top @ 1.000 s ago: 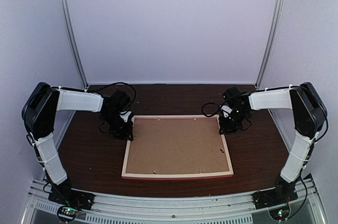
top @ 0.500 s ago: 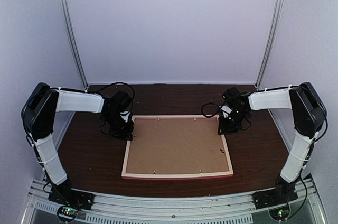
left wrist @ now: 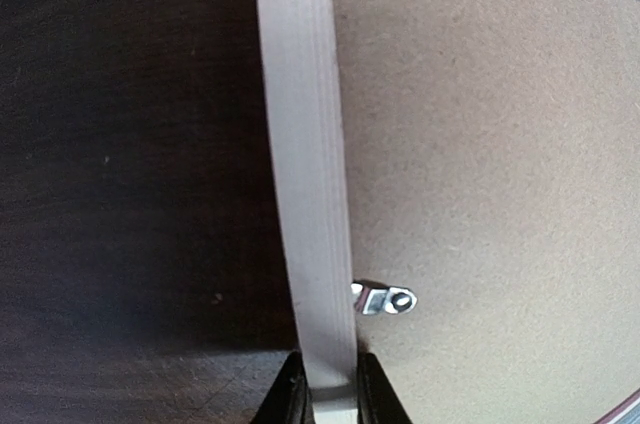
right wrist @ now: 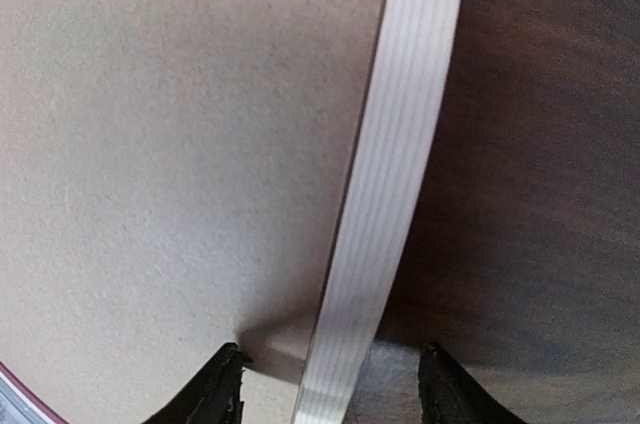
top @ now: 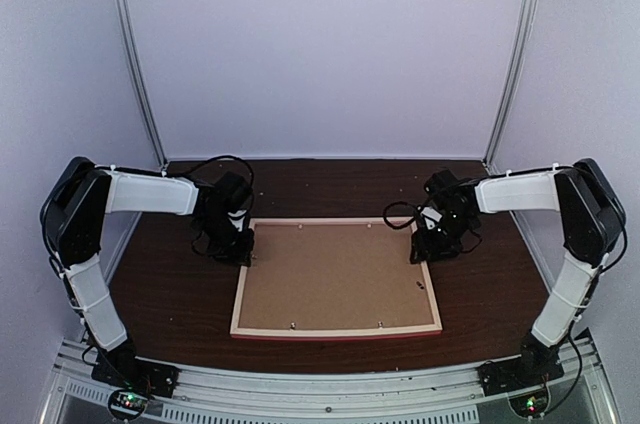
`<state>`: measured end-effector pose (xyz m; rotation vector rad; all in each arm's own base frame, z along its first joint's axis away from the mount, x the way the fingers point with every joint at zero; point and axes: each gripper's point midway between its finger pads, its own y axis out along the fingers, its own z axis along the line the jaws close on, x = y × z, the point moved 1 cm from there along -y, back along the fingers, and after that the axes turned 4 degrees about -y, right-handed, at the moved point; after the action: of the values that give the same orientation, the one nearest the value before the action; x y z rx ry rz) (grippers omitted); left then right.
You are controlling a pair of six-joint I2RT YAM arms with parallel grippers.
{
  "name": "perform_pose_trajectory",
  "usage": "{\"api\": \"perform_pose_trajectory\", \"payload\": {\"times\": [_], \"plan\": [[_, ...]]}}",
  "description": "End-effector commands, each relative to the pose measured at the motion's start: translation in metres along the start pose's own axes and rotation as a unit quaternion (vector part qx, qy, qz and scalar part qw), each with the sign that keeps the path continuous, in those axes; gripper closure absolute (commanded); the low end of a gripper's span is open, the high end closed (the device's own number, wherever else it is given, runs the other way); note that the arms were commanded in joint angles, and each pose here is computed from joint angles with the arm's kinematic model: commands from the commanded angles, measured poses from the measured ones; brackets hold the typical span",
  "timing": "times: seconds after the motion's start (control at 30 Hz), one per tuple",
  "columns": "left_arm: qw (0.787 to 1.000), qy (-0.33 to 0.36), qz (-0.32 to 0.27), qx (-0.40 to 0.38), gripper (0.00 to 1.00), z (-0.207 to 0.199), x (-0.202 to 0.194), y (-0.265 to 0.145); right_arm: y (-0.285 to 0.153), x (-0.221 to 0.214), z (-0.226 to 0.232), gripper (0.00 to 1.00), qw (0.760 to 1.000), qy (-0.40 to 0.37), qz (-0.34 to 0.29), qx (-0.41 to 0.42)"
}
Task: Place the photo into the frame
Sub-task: Press the fastener onto the backboard.
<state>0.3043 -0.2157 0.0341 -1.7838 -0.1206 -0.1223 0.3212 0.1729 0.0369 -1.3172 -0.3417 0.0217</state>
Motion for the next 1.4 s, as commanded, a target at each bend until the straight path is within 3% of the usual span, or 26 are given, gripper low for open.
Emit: {"api": "perform_pose_trajectory", "payload": {"times": [0.0,0.37,0.7,1.07,1.37], "plan": [[1.0,0.009,0.005,0.01,0.83,0.002,-0.007,0.009,-0.012,-0.018,0.006,0.39,1.0,0.002,0.005,0.015],[1.0,0.011,0.005,0.014,0.83,0.004,-0.007,0.01,-0.01,-0.056,0.02,0.37,0.999,-0.013,0.026,0.038],[1.0,0.015,0.007,0.013,0.83,0.004,-0.007,0.011,-0.001,-0.068,0.018,0.51,0.998,-0.027,0.049,0.024],[1.0,0.015,0.008,0.012,0.82,0.003,-0.008,0.011,-0.007,-0.076,0.021,0.47,0.997,-0.05,0.054,0.036],[1.0,0.018,0.008,0.012,0.82,0.002,-0.007,0.01,-0.004,-0.079,0.014,0.58,0.997,-0.04,0.058,0.016]]}}
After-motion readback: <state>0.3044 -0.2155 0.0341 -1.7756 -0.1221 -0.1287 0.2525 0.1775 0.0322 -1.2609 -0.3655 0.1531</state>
